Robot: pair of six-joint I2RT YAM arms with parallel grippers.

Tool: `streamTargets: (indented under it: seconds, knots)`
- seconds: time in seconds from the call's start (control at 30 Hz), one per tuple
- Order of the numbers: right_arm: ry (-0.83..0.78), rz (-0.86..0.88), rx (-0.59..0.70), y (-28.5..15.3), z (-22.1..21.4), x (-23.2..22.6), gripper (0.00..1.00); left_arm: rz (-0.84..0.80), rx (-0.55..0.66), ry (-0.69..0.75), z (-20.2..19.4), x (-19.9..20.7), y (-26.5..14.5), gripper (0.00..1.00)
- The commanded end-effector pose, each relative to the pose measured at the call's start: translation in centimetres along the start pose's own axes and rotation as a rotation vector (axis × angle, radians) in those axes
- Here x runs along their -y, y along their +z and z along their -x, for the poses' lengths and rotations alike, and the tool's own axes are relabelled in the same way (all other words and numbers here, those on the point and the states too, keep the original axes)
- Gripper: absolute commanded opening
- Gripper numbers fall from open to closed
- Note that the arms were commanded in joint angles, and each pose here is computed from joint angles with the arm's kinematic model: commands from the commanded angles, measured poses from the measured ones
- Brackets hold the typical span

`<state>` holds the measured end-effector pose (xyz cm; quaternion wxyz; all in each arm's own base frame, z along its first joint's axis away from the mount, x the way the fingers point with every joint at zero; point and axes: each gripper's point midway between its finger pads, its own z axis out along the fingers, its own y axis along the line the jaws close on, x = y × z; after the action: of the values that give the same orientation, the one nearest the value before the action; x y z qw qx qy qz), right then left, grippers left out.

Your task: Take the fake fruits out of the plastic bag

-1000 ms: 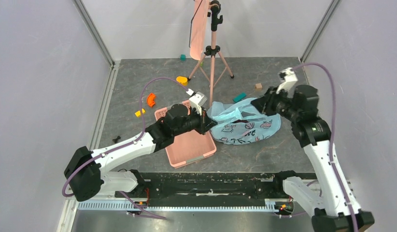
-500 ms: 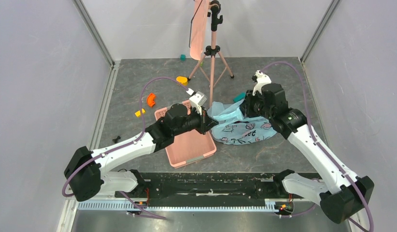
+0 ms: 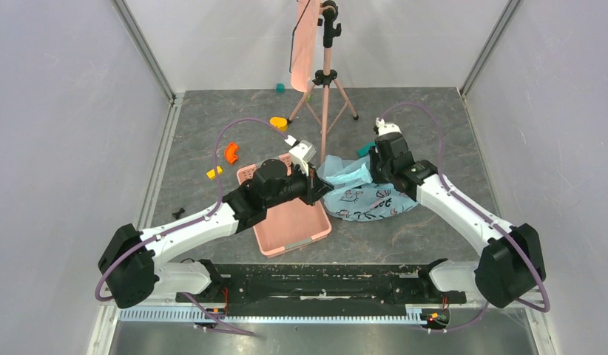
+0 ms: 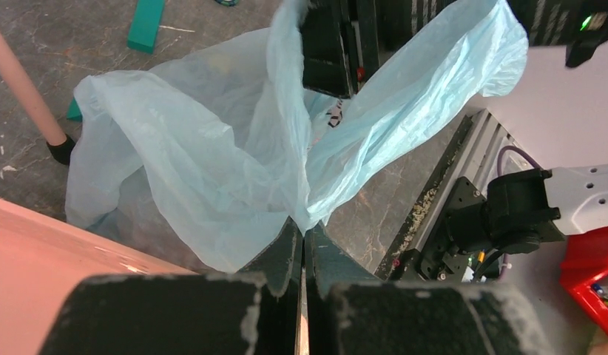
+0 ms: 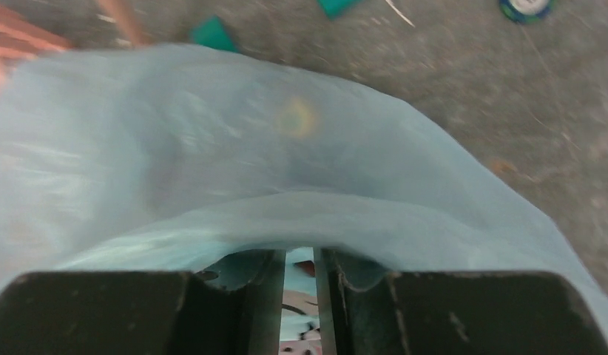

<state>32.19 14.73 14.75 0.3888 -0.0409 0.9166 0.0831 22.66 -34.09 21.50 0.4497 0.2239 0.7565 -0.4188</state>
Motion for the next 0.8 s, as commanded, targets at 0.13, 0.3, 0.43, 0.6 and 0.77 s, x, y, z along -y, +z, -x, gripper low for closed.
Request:
streamTargets:
  seconds: [0.13,0.3,0.43,0.6,0.77]
  knots:
    - [0.054,-0.369,-0.099,0.1,-8.2,11.0,0.24,0.144,0.062,-0.032,0.5,-2.6,-1.0,0.02]
    - [0.178,-0.44,-0.085,-1.4,-10.0,16.0,0.25,0.271,0.077,-0.049,-0.2,-5.4,-2.3,0.02]
    - [0.222,-0.357,-0.033,-1.7,-9.2,15.9,0.26,0.33,0.086,-0.098,-1.0,-7.3,-3.3,0.02]
    - [0.194,-0.091,0.064,-1.0,-7.6,11.6,0.28,0.231,0.038,-0.057,-1.7,-5.9,-3.1,0.21]
    - [0.13,0.074,0.174,-2.0,-5.7,8.9,0.28,-0.014,0.037,-0.021,1.4,-0.1,-3.9,0.61]
